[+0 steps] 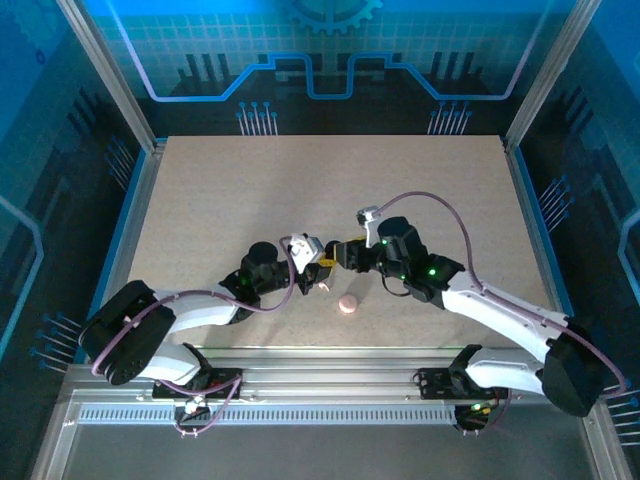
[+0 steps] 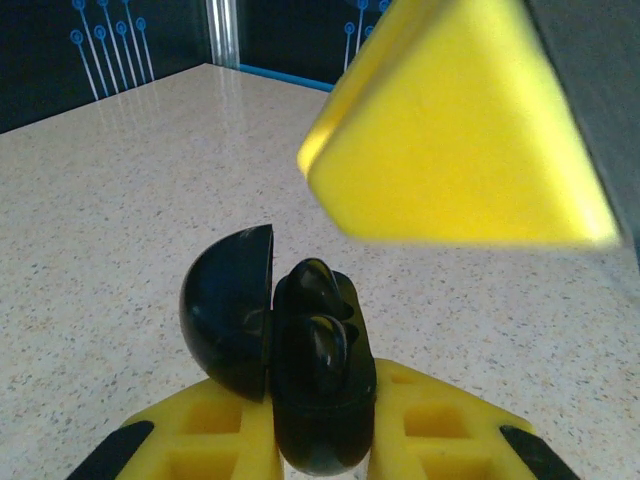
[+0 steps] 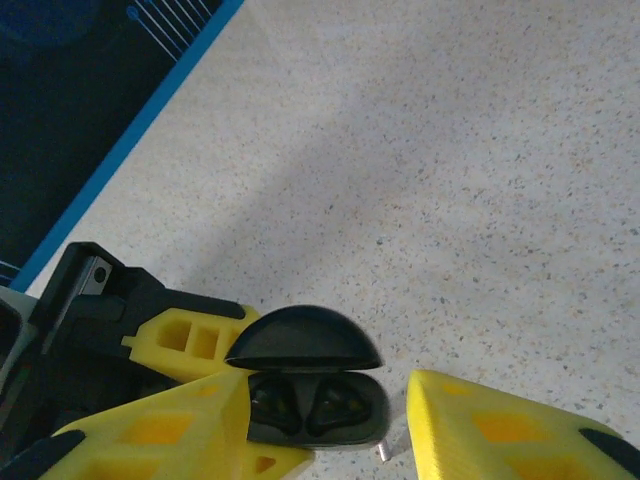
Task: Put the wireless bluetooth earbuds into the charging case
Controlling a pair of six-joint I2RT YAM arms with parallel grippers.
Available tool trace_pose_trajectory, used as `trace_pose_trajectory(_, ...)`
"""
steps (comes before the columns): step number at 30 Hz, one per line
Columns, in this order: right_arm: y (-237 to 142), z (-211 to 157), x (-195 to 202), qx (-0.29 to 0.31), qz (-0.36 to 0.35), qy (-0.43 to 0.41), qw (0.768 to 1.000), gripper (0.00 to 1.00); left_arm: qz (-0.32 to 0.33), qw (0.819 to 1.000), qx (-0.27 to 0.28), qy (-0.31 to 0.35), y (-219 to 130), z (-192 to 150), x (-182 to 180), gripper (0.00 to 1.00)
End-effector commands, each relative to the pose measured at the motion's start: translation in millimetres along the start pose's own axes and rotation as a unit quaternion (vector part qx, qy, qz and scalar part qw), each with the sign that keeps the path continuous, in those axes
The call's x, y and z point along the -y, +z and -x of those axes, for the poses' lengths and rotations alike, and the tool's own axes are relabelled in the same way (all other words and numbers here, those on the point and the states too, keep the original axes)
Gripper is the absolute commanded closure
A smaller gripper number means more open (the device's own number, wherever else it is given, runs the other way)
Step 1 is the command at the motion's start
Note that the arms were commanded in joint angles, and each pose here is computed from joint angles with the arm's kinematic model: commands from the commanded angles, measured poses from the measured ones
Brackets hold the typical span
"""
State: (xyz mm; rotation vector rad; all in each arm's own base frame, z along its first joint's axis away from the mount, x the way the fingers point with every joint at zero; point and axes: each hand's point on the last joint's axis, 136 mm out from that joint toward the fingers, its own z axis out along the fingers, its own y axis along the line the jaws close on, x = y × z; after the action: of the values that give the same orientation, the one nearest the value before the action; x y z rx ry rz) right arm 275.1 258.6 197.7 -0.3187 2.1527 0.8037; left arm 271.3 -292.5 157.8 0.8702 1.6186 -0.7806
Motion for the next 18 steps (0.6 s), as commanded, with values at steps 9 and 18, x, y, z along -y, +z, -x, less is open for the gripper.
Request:
trace_pose_trajectory(9, -38.0, 14.7, -12.1, 0.013, 0.132, -0.102, 0.986, 0.47, -0.091, 0.993, 0.057, 0.042, -17.7, 25.8, 37.2, 0.84)
trace_pose_trajectory(18, -64.1, -6.0, -31.4, 0.035, 0.199, -0.300, 0.932, 0.38, -0.118, 0.988, 0.065, 0.076, -38.2, 41.2, 54.3, 0.84)
